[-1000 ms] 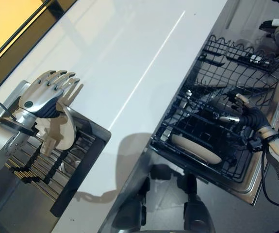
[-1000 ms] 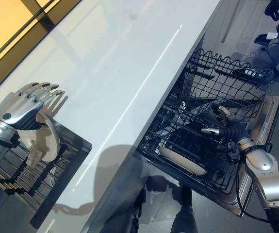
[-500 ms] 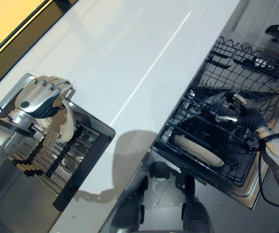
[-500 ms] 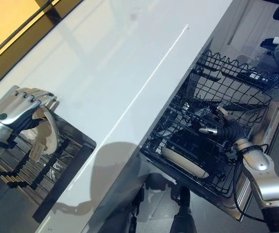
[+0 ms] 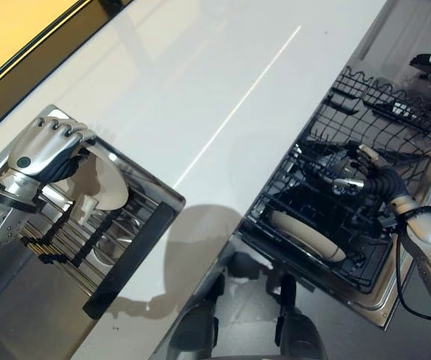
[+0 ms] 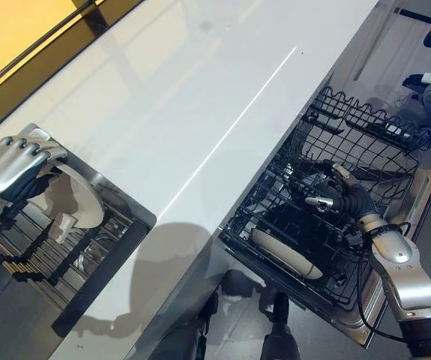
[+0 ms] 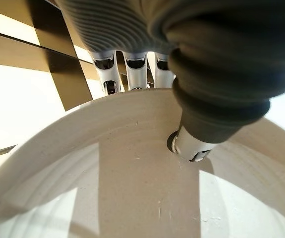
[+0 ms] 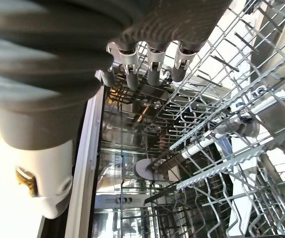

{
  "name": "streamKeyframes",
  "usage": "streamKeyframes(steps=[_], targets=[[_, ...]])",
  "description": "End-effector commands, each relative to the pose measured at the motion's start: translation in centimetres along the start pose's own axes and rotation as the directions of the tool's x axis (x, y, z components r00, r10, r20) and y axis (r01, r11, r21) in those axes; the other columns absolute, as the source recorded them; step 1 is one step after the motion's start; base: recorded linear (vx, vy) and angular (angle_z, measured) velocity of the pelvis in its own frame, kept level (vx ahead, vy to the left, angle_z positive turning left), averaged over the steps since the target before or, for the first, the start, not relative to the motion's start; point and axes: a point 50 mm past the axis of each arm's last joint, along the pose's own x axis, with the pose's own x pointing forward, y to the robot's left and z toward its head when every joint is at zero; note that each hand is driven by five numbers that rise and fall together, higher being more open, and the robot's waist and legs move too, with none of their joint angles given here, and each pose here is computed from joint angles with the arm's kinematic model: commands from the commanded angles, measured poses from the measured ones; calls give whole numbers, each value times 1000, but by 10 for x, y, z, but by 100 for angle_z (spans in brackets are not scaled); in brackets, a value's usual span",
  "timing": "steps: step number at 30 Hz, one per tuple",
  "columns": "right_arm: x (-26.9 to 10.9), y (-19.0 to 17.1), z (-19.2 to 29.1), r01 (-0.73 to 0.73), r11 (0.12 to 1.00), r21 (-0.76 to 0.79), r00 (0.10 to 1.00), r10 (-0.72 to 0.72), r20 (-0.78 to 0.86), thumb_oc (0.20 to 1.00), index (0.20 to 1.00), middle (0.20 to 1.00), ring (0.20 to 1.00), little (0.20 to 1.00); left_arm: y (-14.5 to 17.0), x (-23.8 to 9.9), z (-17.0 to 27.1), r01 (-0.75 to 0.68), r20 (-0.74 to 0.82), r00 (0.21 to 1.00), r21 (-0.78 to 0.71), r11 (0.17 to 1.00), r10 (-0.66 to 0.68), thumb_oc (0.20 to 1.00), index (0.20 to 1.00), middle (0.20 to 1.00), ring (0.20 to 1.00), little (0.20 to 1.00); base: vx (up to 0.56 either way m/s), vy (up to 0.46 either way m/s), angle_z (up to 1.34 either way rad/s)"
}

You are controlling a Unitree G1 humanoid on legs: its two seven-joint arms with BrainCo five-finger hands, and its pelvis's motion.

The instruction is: Pick up plates and place into dishwasher.

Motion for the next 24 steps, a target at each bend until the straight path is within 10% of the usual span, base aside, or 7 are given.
streamKeyframes(steps=[1, 9, 24], targets=[[-1, -1, 15, 5, 1000, -8, 995, -4, 96, 1000, 1000, 1000, 1000, 1000, 1, -12, -16, 4, -80, 997, 13, 1000, -3, 200, 200, 200, 200, 200, 5, -22, 6], [-1, 2, 13, 13, 1000, 11, 995, -14, 97, 1000, 1000, 1000, 1000, 1000, 5, -15, -20, -42, -93, 995, 54, 998, 47, 200, 200, 200, 200, 200, -14, -29, 3], [2, 29, 14, 23, 990, 139, 988, -44, 150, 1000, 1000, 1000, 1000, 1000, 26, -18, -45, -510, -248, 749, 375, 774, 614, 200, 200, 200, 200, 200, -20, -79, -1]])
